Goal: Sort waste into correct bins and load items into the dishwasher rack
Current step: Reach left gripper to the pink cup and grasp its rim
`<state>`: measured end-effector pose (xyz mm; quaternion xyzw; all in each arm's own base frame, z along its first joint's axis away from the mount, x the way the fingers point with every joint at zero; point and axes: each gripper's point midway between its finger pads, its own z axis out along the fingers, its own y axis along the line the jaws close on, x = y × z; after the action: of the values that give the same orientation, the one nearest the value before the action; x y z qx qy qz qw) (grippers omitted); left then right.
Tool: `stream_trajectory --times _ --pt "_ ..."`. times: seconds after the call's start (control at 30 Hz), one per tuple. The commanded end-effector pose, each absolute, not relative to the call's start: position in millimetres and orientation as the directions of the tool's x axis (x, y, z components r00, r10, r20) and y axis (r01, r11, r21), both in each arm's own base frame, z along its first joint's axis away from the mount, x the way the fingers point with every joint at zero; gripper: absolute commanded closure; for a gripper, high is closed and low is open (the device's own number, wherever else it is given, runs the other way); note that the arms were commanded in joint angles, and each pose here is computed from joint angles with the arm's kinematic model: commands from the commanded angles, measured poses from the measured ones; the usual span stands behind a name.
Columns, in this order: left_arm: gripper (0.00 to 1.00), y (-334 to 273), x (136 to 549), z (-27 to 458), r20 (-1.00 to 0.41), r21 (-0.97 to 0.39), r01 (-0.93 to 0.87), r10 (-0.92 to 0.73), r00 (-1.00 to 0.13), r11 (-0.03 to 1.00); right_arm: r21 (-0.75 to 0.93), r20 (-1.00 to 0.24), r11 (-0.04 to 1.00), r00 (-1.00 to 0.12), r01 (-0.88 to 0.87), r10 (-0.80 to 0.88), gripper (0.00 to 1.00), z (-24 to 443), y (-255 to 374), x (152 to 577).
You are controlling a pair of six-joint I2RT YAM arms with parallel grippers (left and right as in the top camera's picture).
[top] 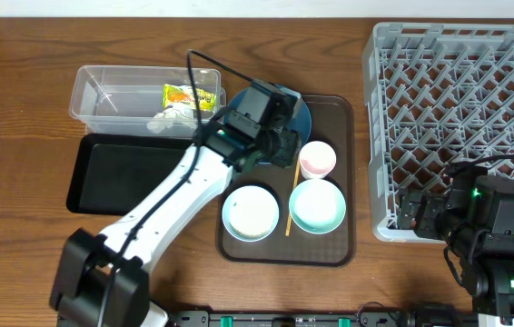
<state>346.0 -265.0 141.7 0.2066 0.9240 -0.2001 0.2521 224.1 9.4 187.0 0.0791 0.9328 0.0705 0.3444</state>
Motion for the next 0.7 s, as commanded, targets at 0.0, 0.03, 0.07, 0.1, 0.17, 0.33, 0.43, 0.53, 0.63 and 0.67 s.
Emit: stream_trajectory --times 0.0,0.03,0.07,0.1,0.17,0.33,0.43,0.53,0.63,0.67 --pt "0.47 -273 350 123 -0.531 -0.247 0.483 0.299 -0.793 0.84 0.175 -0.648 0.98 -0.737 0.098 0.19 0.01 194 7 225" --pt "0.47 -275 350 121 -0.53 -0.247 0.486 0.303 -0.792 0.839 0.175 -0.648 0.98 -0.738 0.098 0.19 0.01 193 7 225" --pt "0.47 -277 350 116 -0.524 -0.246 0.488 0.308 -0.794 0.837 0.175 -0.647 0.98 -0.738 0.098 0.189 0.01 193 7 225" --pt "0.47 -279 351 112 -0.52 -0.246 0.49 0.312 -0.795 0.836 0.175 -0.647 0.98 -0.738 0.098 0.19 0.01 193 7 225" --pt "0.47 -284 350 101 -0.507 -0.245 0.493 0.324 -0.799 0.835 0.175 -0.647 0.98 -0.739 0.098 0.189 0.01 193 7 225" --pt "0.48 -289 346 82 -0.473 -0.242 0.497 0.347 -0.81 0.833 0.175 -0.647 0.98 -0.738 0.098 0.189 0.01 193 7 225" --pt "0.6 -290 345 76 -0.461 -0.24 0.498 0.353 -0.814 0.833 0.175 -0.647 0.98 -0.739 0.098 0.19 0.01 193 7 225" --pt "0.73 -290 344 75 -0.457 -0.24 0.497 0.355 -0.815 0.834 0.175 -0.646 0.98 -0.739 0.098 0.19 0.01 193 7 225" --pt "0.73 -288 342 74 -0.446 -0.241 0.491 0.354 -0.822 0.837 0.175 -0.642 0.98 -0.743 0.099 0.19 0.01 192 7 224" --pt "0.73 -287 341 73 -0.437 -0.246 0.48 0.345 -0.83 0.842 0.175 -0.641 0.98 -0.743 0.1 0.19 0.01 192 7 224"
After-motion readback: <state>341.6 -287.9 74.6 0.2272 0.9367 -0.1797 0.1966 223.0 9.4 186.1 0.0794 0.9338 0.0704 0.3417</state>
